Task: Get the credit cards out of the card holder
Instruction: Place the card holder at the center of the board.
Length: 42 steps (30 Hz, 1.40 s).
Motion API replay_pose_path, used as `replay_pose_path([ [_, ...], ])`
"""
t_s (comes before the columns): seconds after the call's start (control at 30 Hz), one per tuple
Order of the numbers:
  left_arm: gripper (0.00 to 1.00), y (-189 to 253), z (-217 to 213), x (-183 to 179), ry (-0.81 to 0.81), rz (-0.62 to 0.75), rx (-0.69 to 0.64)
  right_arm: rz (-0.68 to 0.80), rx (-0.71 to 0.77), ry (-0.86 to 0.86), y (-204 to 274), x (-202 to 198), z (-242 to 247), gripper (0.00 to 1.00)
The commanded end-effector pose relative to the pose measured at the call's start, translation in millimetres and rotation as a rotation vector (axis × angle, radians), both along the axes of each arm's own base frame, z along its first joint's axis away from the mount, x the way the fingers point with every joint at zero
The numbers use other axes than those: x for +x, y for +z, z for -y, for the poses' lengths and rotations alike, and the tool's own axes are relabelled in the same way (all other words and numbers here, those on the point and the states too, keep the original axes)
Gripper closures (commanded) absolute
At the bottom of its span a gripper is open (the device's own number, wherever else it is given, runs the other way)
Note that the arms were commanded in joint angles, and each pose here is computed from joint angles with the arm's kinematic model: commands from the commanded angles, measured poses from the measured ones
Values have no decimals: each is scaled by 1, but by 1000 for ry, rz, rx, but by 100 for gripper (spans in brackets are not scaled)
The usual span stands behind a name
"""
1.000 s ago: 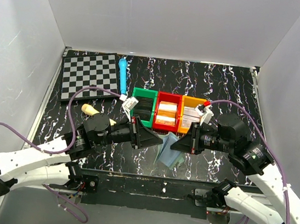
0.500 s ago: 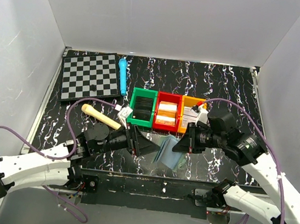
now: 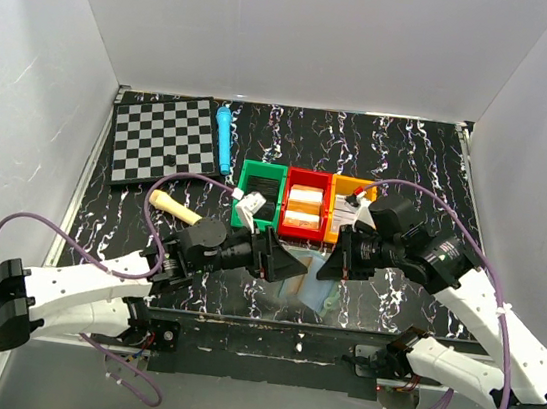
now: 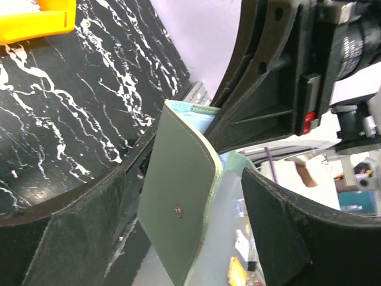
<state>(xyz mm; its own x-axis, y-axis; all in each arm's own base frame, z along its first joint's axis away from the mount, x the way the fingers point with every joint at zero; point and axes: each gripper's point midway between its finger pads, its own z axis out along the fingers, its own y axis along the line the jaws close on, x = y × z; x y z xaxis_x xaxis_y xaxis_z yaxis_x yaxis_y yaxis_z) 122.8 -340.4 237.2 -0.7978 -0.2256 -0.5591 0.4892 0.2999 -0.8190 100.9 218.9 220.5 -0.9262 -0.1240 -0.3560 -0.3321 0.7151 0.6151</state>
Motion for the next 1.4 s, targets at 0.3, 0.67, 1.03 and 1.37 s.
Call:
replay_pose_path([
  [0.3,75,-16,-11,-5,-1,25,59,60,111,53,19,0,-14,99],
  [0.67,100,-47,-18,10,87,-18,193,74,13,2,1,10,-2,44],
  [1.03,100,-88,4,26,109,-97,324,186,-40,-97,6,21,22,39],
  [1.37,100,-130,10,60,227,-137,393,246,64,-143,-33,34,9,47],
])
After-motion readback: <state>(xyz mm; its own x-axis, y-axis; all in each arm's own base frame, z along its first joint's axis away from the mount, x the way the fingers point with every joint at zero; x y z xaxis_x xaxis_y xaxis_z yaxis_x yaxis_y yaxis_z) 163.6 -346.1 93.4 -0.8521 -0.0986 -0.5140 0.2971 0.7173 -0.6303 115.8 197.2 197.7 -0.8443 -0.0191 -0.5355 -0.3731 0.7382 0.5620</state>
